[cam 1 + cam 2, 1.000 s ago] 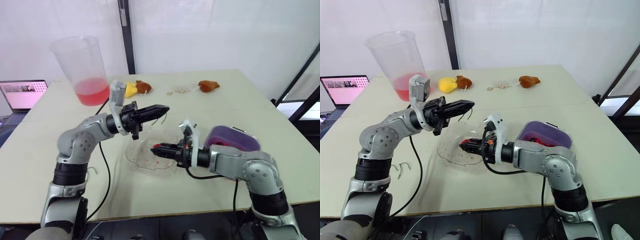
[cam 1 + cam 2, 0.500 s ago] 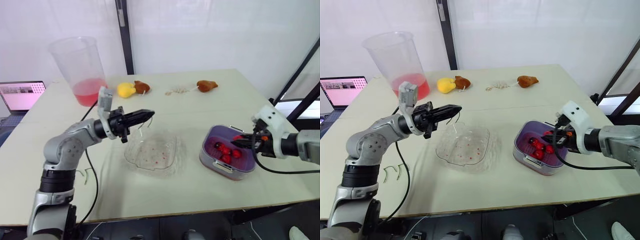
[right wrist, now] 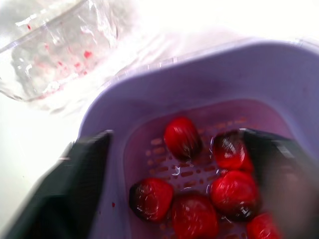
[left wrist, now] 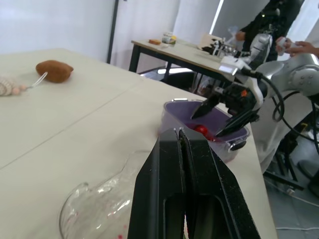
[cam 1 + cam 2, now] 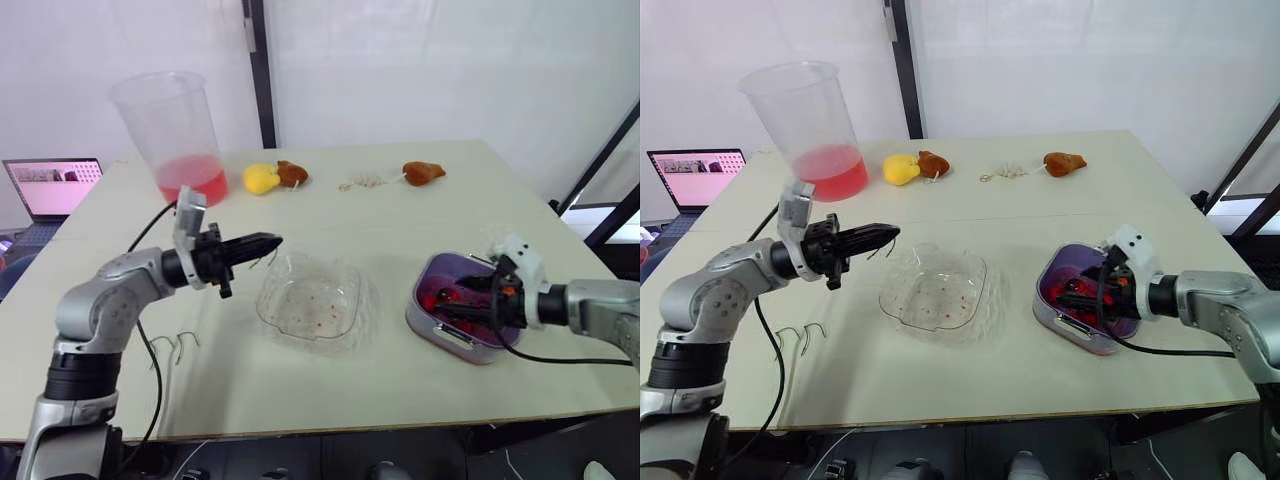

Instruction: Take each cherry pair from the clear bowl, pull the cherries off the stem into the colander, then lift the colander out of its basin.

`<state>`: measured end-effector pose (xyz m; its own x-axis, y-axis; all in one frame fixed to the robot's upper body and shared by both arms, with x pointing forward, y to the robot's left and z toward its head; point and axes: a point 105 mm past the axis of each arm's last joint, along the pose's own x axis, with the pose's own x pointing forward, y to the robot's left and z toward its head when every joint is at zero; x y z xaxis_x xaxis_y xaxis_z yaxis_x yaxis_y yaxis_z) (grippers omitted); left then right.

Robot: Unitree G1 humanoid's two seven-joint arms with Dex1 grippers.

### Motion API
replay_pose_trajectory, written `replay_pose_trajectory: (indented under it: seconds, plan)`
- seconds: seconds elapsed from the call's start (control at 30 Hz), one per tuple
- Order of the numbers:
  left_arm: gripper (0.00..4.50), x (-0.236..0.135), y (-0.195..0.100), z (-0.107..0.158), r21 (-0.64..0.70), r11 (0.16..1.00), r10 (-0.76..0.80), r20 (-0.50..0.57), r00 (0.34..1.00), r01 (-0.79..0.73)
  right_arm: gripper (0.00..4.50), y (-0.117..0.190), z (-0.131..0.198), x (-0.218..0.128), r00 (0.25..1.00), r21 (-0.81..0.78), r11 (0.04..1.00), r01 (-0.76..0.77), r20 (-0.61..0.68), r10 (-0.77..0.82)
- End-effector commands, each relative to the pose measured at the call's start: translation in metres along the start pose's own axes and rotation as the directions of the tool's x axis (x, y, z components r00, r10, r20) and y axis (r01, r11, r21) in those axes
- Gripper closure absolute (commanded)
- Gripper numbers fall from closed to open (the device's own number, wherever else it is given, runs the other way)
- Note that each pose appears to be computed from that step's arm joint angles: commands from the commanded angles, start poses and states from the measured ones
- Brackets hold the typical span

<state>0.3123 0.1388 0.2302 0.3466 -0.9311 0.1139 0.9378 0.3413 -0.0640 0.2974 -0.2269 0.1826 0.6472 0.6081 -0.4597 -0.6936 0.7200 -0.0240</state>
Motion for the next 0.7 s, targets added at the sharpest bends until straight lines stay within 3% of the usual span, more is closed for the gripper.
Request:
replay_pose_trajectory:
  seconds: [0.03, 0.13, 0.2, 0.3, 0.4, 0.5, 0.7]
  plan:
    - [4.5, -0.013, -0.001, 0.011, 0.057, 0.997, 0.043, -0.006, 0.999, -0.042, 0.09, 0.013, 0.046, -0.015, 0.982, -0.093, 0.994, -0.052, 0.175, 0.068]
    - [4.5, -0.034, 0.004, 0.005, 0.026, 0.993, 0.121, -0.069, 0.99, -0.119, 0.09, 0.046, 0.084, -0.024, 0.928, -0.194, 0.962, -0.192, 0.281, 0.242]
    - [4.5, -0.055, 0.008, -0.001, -0.002, 0.981, 0.19, -0.122, 0.974, -0.192, 0.09, 0.072, 0.1, -0.027, 0.884, -0.304, 0.91, -0.282, 0.287, 0.369]
    - [4.5, -0.092, 0.01, -0.016, -0.016, 0.954, 0.289, -0.224, 0.931, -0.3, 0.09, 0.102, 0.116, -0.024, 0.797, -0.342, 0.844, -0.413, 0.313, 0.517]
    - [4.5, -0.117, 0.013, -0.028, -0.038, 0.92, 0.366, -0.272, 0.89, -0.39, 0.09, 0.119, 0.121, -0.02, 0.746, -0.383, 0.792, -0.475, 0.302, 0.593]
    - [4.5, -0.151, 0.016, -0.059, -0.082, 0.844, 0.471, -0.359, 0.806, -0.53, 0.09, 0.134, 0.121, -0.014, 0.694, -0.416, 0.735, -0.536, 0.278, 0.664]
    - [4.5, -0.155, 0.018, -0.09, -0.185, 0.775, 0.514, -0.372, 0.773, -0.604, 0.09, 0.135, 0.118, -0.002, 0.706, -0.41, 0.739, -0.534, 0.266, 0.657]
